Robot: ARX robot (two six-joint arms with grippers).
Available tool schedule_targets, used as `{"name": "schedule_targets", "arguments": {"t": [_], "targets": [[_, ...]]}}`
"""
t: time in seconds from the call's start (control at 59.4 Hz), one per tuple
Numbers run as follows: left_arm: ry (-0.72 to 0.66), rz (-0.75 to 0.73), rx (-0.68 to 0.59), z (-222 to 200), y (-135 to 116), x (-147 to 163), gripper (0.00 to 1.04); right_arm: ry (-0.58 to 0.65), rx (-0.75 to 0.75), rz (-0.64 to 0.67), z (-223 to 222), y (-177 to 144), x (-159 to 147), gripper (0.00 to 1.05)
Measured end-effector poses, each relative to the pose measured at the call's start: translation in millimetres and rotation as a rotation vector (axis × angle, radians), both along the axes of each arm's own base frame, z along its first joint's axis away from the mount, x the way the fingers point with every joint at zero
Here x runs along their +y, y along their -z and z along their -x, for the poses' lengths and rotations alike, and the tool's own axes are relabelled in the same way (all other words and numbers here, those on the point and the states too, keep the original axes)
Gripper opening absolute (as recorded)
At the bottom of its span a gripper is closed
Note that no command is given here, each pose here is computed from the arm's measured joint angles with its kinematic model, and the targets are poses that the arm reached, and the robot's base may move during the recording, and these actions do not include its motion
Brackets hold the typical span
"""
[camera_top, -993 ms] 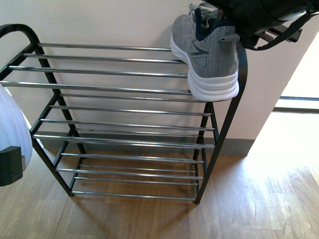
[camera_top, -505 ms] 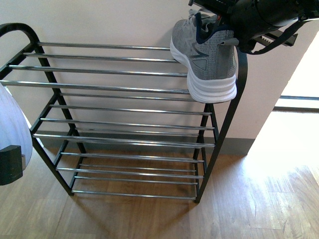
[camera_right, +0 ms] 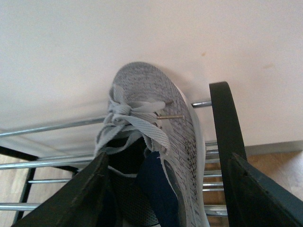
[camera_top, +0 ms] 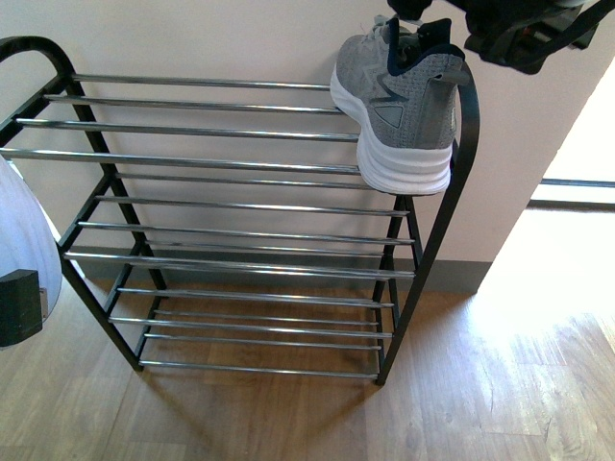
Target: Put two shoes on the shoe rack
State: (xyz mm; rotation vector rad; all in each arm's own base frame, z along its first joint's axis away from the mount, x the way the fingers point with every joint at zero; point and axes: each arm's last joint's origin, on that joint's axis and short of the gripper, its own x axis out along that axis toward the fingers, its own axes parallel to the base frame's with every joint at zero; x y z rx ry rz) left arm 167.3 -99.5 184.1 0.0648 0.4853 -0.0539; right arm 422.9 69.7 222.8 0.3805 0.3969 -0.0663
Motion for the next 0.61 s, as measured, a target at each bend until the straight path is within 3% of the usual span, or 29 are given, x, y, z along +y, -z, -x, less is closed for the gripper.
{"name": "schedule_targets", "arguments": {"t": [0.101, 0.606], "targets": [[0.001, 0.000, 0.000, 0, 0, 0, 0.03, -0.014, -0.049, -0.010, 11, -17, -3, 0.97], [0.000, 0.000, 0.000, 0, 0, 0, 0.03, -0.103, -0.248, -0.016, 75, -57, -26, 0.96]]}}
